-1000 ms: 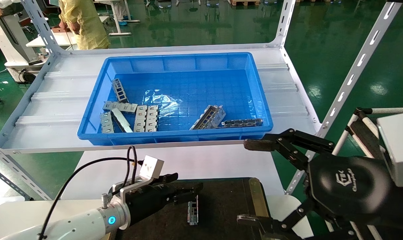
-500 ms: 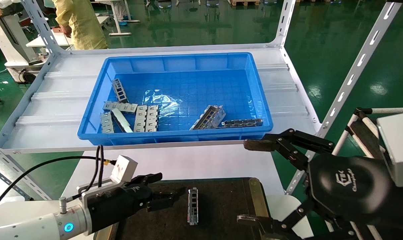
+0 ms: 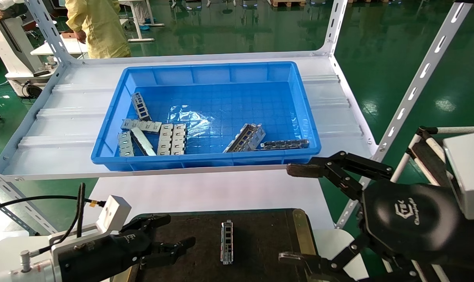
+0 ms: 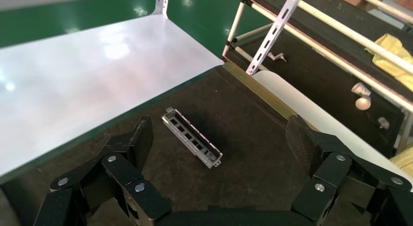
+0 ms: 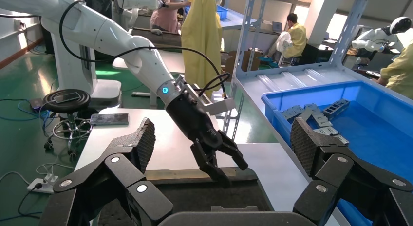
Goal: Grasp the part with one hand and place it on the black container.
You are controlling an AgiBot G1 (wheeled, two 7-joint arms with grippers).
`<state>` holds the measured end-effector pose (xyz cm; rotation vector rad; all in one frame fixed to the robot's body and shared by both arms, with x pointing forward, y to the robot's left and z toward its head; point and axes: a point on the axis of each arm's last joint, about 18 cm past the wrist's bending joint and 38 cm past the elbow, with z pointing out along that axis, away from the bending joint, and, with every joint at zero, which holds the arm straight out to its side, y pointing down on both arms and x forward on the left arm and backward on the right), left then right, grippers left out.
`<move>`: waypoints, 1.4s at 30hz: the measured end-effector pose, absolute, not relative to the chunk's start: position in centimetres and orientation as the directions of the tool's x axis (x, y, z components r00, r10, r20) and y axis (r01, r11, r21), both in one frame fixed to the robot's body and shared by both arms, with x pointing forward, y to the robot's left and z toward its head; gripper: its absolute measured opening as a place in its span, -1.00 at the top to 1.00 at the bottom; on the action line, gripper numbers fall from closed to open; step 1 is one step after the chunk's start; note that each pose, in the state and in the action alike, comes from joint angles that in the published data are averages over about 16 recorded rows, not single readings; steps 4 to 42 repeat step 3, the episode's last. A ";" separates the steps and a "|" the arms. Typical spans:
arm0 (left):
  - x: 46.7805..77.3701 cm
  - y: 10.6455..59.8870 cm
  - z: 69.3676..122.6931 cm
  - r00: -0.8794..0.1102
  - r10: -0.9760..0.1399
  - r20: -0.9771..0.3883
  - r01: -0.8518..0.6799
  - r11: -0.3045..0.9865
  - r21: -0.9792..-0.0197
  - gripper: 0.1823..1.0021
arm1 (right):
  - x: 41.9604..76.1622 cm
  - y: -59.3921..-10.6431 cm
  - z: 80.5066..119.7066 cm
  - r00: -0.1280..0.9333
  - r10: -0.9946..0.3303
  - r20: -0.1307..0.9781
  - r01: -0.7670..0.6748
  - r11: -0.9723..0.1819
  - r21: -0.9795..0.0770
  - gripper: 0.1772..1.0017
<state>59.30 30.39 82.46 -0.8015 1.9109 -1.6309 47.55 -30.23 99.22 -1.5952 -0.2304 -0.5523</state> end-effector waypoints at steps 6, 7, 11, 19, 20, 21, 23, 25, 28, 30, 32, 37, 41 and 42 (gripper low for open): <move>58.9 30.7 82.5 -0.707 -0.707 -0.007 -0.107 0.117 -0.987 -1.00 | 47.5 -30.2 99.2 0.860 -0.178 0.478 0.465 -0.112 -0.878 -1.00; 58.9 30.7 82.5 -0.707 -0.707 -0.007 -0.107 0.117 -0.987 -1.00 | 47.5 -30.2 99.2 0.860 -0.178 0.478 0.465 -0.112 -0.878 -1.00; 58.9 30.7 82.5 -0.707 -0.707 -0.007 -0.107 0.117 -0.987 -1.00 | 47.5 -30.2 99.2 0.860 -0.178 0.478 0.465 -0.112 -0.878 -1.00; 58.9 30.7 82.5 -0.707 -0.707 -0.007 -0.107 0.117 -0.987 -1.00 | 47.5 -30.2 99.2 0.860 -0.178 0.478 0.465 -0.112 -0.878 -1.00; 58.9 30.7 82.5 -0.707 -0.707 -0.007 -0.107 0.117 -0.987 -1.00 | 47.5 -30.2 99.2 0.860 -0.178 0.478 0.465 -0.112 -0.878 -1.00; 58.9 30.7 82.5 -0.707 -0.707 -0.007 -0.107 0.117 -0.987 -1.00 | 47.5 -30.2 99.2 0.860 -0.178 0.478 0.465 -0.112 -0.878 -1.00; 58.9 30.7 82.5 -0.707 -0.707 -0.007 -0.107 0.117 -0.987 -1.00 | 47.5 -30.2 99.2 0.860 -0.178 0.478 0.465 -0.112 -0.878 -1.00; 58.9 30.7 82.5 -0.707 -0.707 -0.007 -0.107 0.117 -0.987 -1.00 | 47.5 -30.2 99.2 0.860 -0.178 0.478 0.465 -0.112 -0.878 -1.00; 58.9 30.7 82.5 -0.707 -0.707 -0.007 -0.107 0.117 -0.987 -1.00 | 47.5 -30.2 99.2 0.860 -0.178 0.478 0.465 -0.112 -0.878 -1.00; 58.9 30.7 82.5 -0.707 -0.707 -0.007 -0.107 0.117 -0.987 -1.00 | 47.5 -30.2 99.2 0.860 -0.178 0.478 0.465 -0.112 -0.878 -1.00; 58.9 30.7 82.5 -0.707 -0.707 -0.007 -0.107 0.117 -0.987 -1.00 | 47.5 -30.2 99.2 0.860 -0.178 0.478 0.465 -0.112 -0.878 -1.00; 58.9 30.7 82.5 -0.707 -0.707 -0.007 -0.107 0.117 -0.987 -1.00 | 47.5 -30.2 99.2 0.860 -0.178 0.478 0.465 -0.112 -0.878 -1.00; 58.9 30.7 82.5 -0.707 -0.707 -0.007 -0.107 0.117 -0.987 -1.00 | 47.5 -30.2 99.2 0.860 -0.178 0.478 0.465 -0.112 -0.878 -1.00; 58.9 30.7 82.5 -0.707 -0.707 -0.007 -0.107 0.117 -0.987 -1.00 | 47.5 -30.2 99.2 0.860 -0.178 0.478 0.465 -0.112 -0.878 -1.00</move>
